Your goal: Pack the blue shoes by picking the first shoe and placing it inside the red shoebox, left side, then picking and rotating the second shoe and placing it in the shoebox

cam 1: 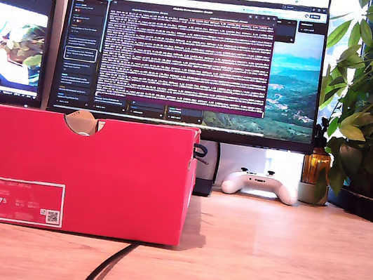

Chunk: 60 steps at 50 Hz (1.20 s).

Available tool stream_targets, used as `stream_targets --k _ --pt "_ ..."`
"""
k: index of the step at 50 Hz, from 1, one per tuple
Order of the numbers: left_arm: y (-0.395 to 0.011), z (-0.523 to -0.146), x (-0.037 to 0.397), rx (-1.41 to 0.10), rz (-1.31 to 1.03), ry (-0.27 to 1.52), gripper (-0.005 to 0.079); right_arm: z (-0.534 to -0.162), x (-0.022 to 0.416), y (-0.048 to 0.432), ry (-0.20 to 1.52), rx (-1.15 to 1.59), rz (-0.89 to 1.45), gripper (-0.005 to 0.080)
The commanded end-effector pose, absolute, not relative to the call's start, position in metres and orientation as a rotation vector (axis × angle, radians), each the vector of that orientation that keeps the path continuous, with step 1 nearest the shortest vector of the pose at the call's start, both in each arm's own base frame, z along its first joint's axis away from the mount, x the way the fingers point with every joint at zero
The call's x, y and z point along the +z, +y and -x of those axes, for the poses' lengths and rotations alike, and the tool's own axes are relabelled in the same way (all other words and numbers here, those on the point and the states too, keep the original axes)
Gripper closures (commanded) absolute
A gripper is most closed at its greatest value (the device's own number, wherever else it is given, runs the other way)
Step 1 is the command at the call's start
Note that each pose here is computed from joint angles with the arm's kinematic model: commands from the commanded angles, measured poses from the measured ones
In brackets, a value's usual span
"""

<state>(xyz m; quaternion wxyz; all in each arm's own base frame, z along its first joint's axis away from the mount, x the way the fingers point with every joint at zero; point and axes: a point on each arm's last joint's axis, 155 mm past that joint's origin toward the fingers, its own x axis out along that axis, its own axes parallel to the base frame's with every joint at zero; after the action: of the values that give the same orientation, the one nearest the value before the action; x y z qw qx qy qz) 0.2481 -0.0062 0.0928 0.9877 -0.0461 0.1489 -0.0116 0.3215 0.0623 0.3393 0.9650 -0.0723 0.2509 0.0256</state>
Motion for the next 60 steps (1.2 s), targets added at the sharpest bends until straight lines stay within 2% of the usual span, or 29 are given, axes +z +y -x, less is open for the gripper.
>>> stream_targets --k 1,24,60 --pt "-0.007 -0.245 0.075 -0.026 0.087 0.344 0.0764 -0.318 0.322 0.052 0.521 0.026 0.138 0.0757" --pt "-0.007 -0.245 0.075 -0.026 0.087 0.344 0.0764 -0.309 0.247 0.024 0.509 0.028 0.024 0.0757" --pt "-0.007 -0.245 0.075 -0.026 0.087 0.344 0.0764 -0.295 0.186 0.013 0.386 0.06 -0.027 0.0757"
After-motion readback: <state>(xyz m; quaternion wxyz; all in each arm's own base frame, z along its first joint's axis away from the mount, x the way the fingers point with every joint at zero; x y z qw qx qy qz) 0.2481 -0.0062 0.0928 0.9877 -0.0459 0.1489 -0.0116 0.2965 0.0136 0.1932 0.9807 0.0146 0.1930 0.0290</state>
